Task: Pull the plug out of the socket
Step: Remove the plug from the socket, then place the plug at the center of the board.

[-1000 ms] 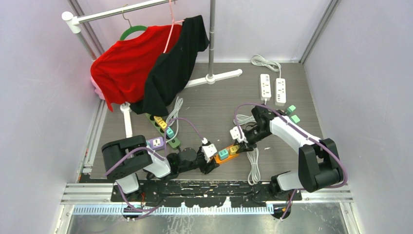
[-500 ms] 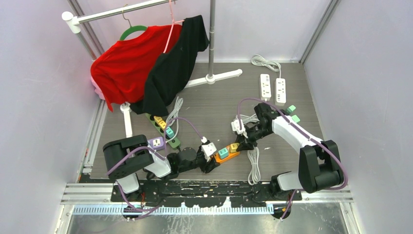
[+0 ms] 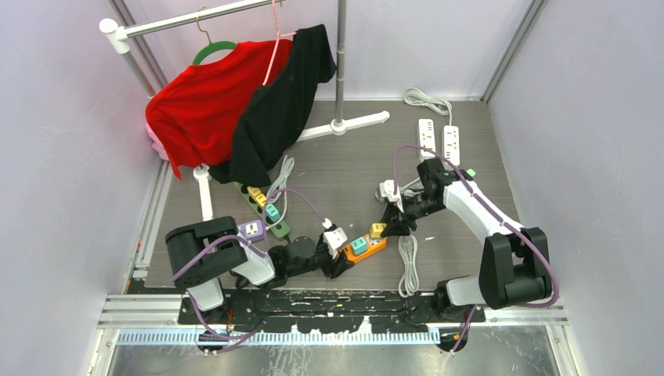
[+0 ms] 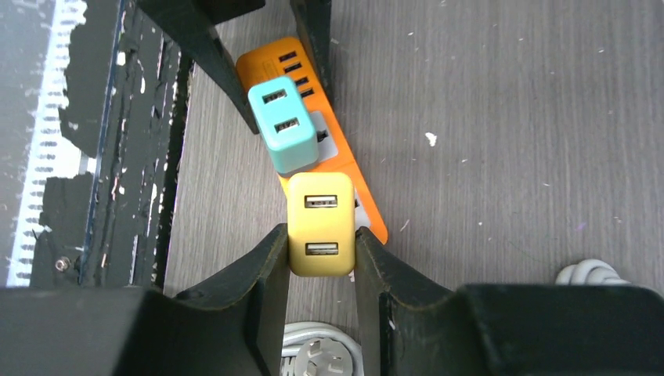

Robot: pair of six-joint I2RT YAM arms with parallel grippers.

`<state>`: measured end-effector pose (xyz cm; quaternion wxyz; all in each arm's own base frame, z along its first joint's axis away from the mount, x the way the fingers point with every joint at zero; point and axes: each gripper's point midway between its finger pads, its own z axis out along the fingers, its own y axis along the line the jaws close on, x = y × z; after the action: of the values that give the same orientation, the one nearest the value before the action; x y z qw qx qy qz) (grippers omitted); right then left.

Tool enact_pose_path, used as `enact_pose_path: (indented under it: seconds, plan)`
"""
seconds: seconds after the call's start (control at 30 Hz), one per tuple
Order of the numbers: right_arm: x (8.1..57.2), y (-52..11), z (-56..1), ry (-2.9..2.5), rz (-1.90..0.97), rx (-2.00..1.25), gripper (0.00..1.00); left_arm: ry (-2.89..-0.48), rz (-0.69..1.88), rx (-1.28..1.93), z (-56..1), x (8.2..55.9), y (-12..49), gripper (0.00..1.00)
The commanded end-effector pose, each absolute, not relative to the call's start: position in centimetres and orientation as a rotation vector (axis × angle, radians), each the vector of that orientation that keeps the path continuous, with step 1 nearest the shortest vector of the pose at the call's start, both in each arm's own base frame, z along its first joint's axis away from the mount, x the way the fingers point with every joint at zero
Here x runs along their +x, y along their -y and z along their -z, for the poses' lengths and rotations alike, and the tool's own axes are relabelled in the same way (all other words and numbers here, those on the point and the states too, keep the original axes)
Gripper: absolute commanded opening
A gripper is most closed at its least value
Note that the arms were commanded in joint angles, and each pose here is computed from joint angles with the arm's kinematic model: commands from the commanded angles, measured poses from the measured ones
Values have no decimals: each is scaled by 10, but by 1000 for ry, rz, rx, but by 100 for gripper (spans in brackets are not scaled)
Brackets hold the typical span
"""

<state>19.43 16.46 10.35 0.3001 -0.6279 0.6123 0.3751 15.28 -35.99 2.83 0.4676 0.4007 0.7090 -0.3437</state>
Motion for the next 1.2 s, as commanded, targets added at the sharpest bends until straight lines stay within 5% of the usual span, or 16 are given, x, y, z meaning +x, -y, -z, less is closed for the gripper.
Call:
enact_pose_path:
  seconds: [0.0, 0.4, 0.73, 1.17]
  plan:
    - [203, -174, -136, -1584, -1025, -1581, 1, -1807, 826, 1000, -13, 150, 352, 0]
    - [256, -137, -172, -1821, -978, -1128, 1, -1843, 818, 1007, -22, 150, 354, 0]
    - [350, -35, -174, -2040, -509, -330, 2, -1866, 814, 1031, -26, 146, 351, 0]
    - [390, 31, -130, -2101, -293, 277, 14, -1863, 836, 1008, -36, 143, 348, 0]
